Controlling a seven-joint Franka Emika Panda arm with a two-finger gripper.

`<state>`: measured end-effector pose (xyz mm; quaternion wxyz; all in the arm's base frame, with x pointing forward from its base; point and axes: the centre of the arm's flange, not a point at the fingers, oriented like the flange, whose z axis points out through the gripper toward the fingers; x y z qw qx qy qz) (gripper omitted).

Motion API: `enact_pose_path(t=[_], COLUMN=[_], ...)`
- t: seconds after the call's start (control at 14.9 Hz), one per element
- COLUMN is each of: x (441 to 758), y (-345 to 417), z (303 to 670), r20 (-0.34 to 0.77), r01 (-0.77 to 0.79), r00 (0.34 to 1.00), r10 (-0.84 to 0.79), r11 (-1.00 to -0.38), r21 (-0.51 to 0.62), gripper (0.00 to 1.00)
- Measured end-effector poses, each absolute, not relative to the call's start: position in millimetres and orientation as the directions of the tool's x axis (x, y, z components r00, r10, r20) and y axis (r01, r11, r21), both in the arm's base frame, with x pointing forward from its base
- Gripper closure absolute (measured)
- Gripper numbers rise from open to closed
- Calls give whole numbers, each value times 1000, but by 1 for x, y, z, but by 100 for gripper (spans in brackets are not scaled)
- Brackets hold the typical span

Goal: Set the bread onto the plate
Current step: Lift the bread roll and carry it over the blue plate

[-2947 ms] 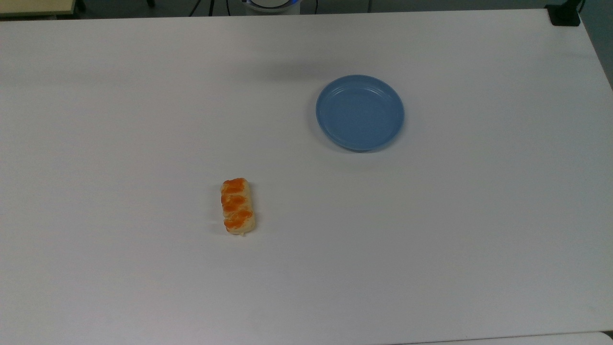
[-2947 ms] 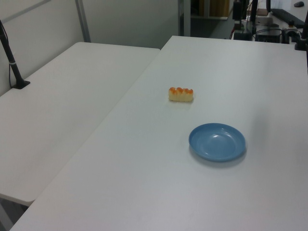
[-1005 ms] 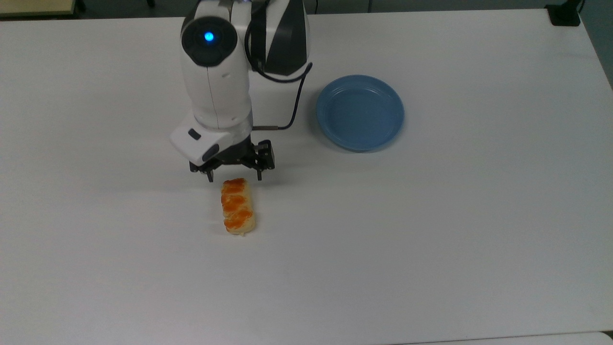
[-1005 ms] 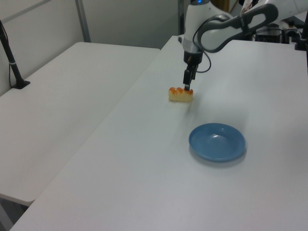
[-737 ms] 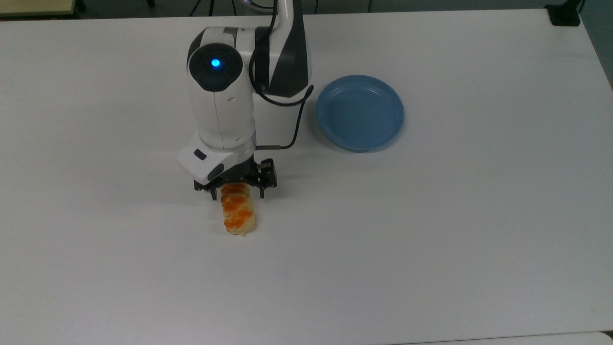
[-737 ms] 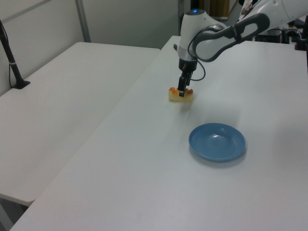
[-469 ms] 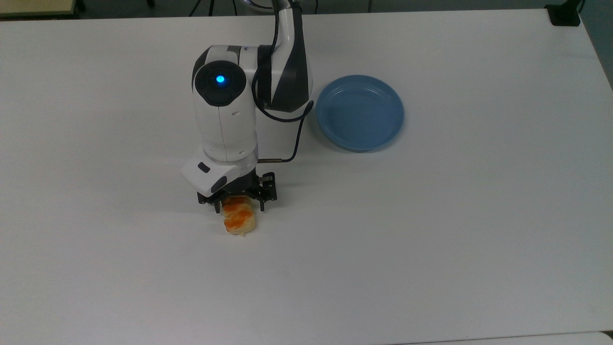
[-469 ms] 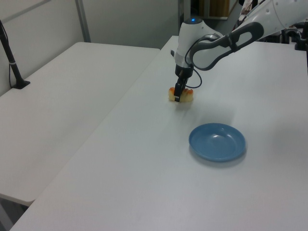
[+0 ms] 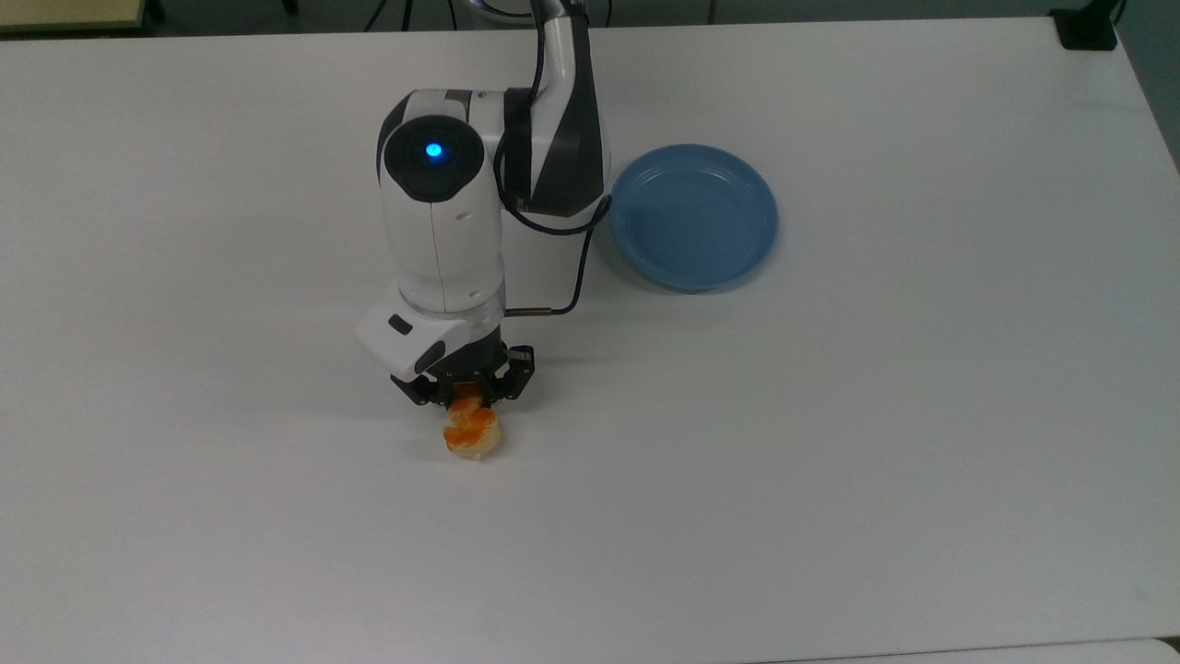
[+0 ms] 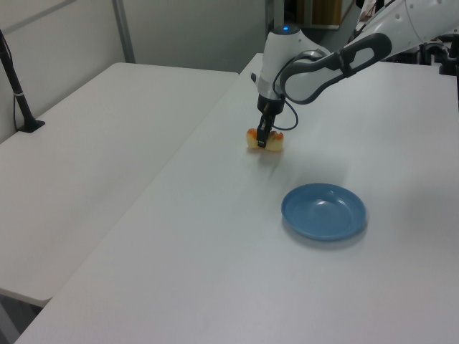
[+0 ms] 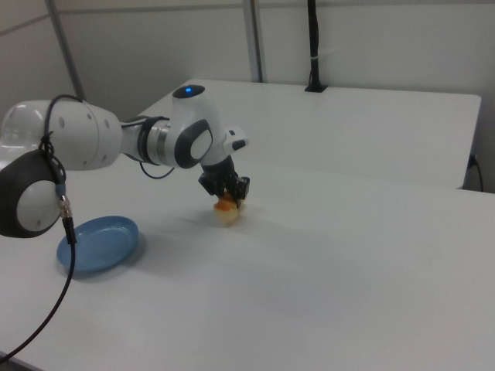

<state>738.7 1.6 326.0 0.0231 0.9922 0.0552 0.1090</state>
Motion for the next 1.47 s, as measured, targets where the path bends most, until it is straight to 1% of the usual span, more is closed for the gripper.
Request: enact_pose_path(t=[0.07,0.2,0.4,0.54,0.67,0.8,1.07,1.21,1.47], x=[737,722,675,639,609,590,568,552,539], y=[2,7,45,80,115,142,176,201,222], z=[337,364,396,401,395,384,362,350,343], r20=[225,237,216,185,152,124,77,50,37], r01=[104,112,171,226,247,243,237,236,226], r00=[968,964,960,955,956,962,968,970,973], r10=[115,123,178,230,249,244,237,237,227], r11=[-993,-992,-984,-973,-968,-970,-971,-971,-974], r21=[59,58,51,45,34,25,19,24,30], gripper=[67,65,64,64,64,64,64,64,64])
